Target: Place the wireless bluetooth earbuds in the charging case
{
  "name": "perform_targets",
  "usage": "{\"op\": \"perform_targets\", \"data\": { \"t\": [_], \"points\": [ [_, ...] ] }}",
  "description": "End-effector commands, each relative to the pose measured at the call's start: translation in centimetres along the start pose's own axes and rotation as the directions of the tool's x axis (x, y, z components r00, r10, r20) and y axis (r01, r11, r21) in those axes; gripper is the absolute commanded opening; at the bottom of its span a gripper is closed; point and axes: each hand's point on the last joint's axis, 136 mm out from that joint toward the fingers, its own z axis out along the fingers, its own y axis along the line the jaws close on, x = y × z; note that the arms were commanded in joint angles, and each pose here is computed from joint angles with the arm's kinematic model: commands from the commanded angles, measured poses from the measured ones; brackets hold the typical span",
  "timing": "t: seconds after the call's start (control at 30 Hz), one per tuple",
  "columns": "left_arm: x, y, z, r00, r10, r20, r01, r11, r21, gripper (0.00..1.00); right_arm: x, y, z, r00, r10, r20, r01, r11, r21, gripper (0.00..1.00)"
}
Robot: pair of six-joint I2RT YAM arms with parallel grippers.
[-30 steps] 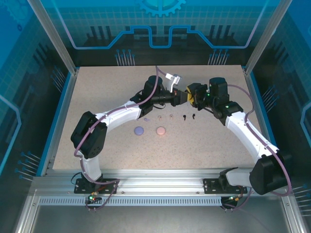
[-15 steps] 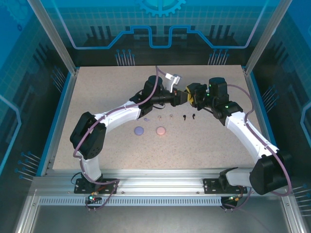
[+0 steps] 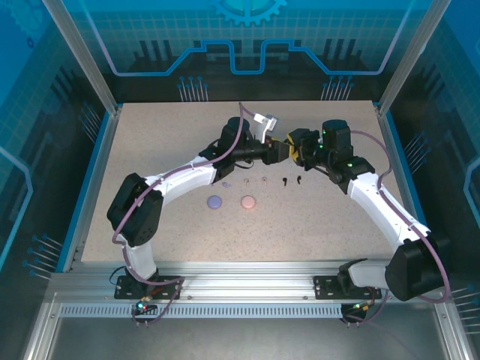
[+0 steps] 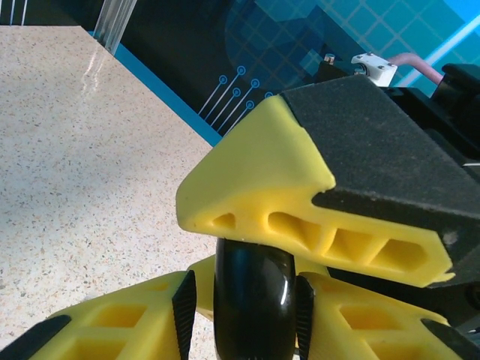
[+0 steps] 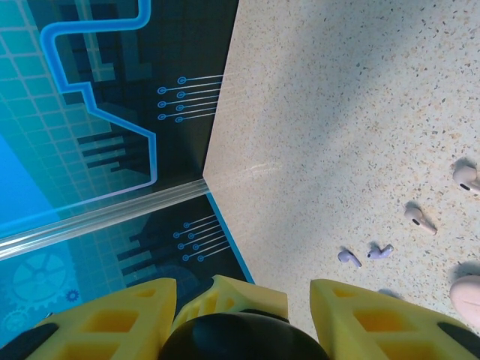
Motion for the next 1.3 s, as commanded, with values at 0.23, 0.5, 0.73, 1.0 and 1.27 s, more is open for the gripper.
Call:
{"op": "perform_targets", "data": {
  "t": [0.23, 0.5, 0.73, 1.0, 1.27],
  "points": [
    [-2.5, -1.5, -1.5, 0.996, 0.044, 0.077, -0.046, 0.999, 0.029, 0.33, -0.2, -0.9, 0.2, 1.0, 0.003, 0.006, -0.003, 1.0, 0.03, 0.38],
    [-2.4, -1.5, -1.1, 0.997, 0.027, 0.071, -0.031, 0.998, 0.051, 0.24, 0.0, -0.9, 0.4, 1.0, 0.005, -0.01, -0.004, 1.0, 0.027, 0.37],
    [-2.4, -1.7, -0.7, 0.998, 0.015, 0.064, -0.02, 0.997, 0.072, 0.05, 0.0, -0.6, 0.3, 1.0, 0.002, -0.017, -0.001, 1.0, 0.018, 0.38],
    [-2.1, -1.3, -0.6, 0.998, -0.005, 0.059, 0.001, 0.998, 0.061, 0.0, -1.6, 1.2, -1.2, 0.996, -0.087, 0.007, 0.087, 0.996, -0.022, 0.83],
    [-2.4, -0.8, -1.9, 0.999, -0.019, 0.034, 0.017, 0.997, 0.071, 0.0, -3.9, 1.5, -6.0, 0.899, -0.436, 0.048, 0.438, 0.893, -0.102, 0.86]
  ]
}}
